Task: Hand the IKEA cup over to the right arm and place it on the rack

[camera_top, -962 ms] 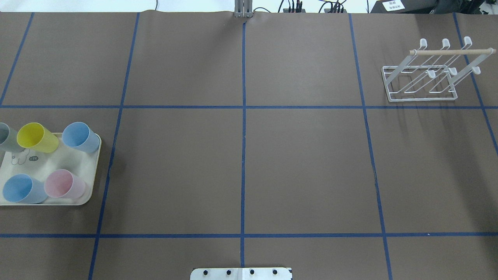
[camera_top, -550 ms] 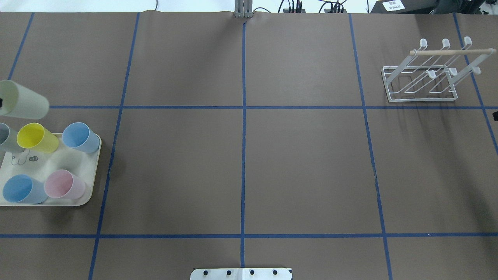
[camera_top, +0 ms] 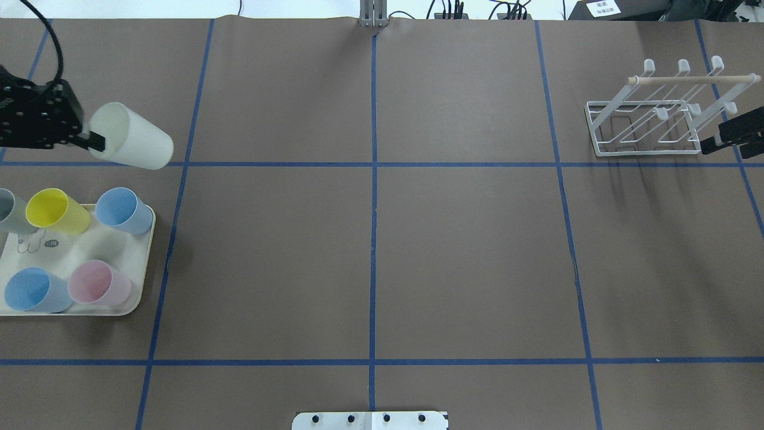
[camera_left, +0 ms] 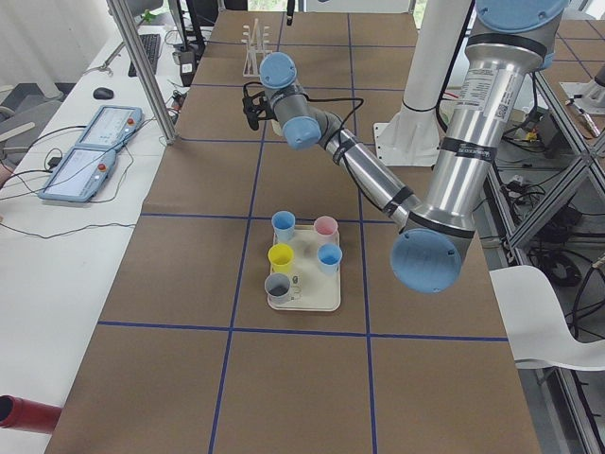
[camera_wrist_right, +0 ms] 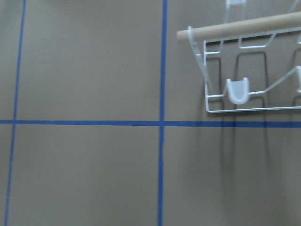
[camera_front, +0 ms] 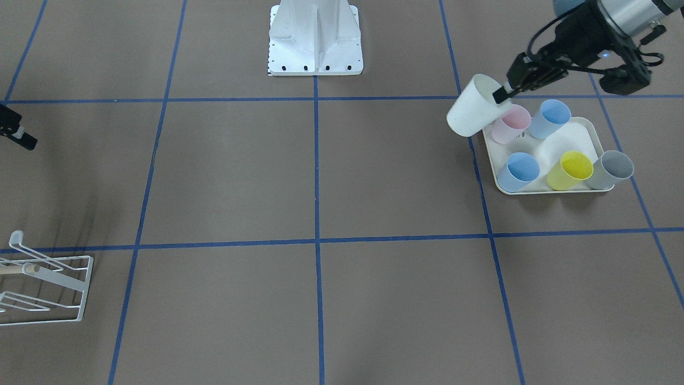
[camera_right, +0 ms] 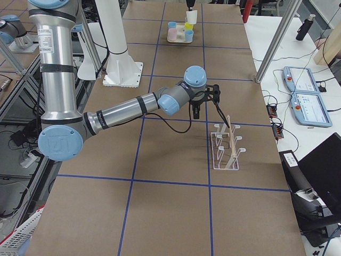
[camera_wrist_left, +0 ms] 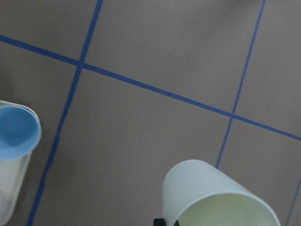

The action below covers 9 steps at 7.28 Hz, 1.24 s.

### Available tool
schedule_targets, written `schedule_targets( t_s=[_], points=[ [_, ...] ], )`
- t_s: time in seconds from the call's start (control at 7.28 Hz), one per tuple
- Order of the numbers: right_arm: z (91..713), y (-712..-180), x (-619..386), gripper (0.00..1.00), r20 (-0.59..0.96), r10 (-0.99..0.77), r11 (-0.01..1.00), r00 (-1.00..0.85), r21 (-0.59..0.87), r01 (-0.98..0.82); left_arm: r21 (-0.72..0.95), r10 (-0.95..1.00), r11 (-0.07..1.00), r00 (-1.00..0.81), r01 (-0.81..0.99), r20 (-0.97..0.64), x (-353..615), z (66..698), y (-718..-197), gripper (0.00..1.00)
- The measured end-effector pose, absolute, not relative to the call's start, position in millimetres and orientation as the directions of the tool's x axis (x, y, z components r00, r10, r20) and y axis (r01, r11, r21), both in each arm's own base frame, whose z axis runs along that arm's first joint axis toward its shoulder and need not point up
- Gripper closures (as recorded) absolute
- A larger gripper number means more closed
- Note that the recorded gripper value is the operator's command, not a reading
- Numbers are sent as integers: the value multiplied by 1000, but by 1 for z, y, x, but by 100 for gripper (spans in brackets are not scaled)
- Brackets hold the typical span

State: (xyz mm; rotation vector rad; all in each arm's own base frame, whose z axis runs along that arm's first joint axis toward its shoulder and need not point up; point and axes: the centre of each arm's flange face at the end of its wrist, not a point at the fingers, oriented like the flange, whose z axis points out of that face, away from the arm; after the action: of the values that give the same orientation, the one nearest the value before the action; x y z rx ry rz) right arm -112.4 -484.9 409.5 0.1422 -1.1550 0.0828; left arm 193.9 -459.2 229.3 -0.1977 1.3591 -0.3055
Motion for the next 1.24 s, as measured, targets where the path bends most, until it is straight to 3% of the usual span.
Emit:
schedule_targets(
  t_s=[0.41,1.24],
  points=[
    [345,-463,-168,1,984,61,984,168,-31,-177,-444,-440,891,-55,93,-896,264,155,-420,100],
    [239,-410,-258,1,990,30,999,-139,-35,-39,-603,-590,794,-344,-80,-730,288,114,-381,100]
  ],
)
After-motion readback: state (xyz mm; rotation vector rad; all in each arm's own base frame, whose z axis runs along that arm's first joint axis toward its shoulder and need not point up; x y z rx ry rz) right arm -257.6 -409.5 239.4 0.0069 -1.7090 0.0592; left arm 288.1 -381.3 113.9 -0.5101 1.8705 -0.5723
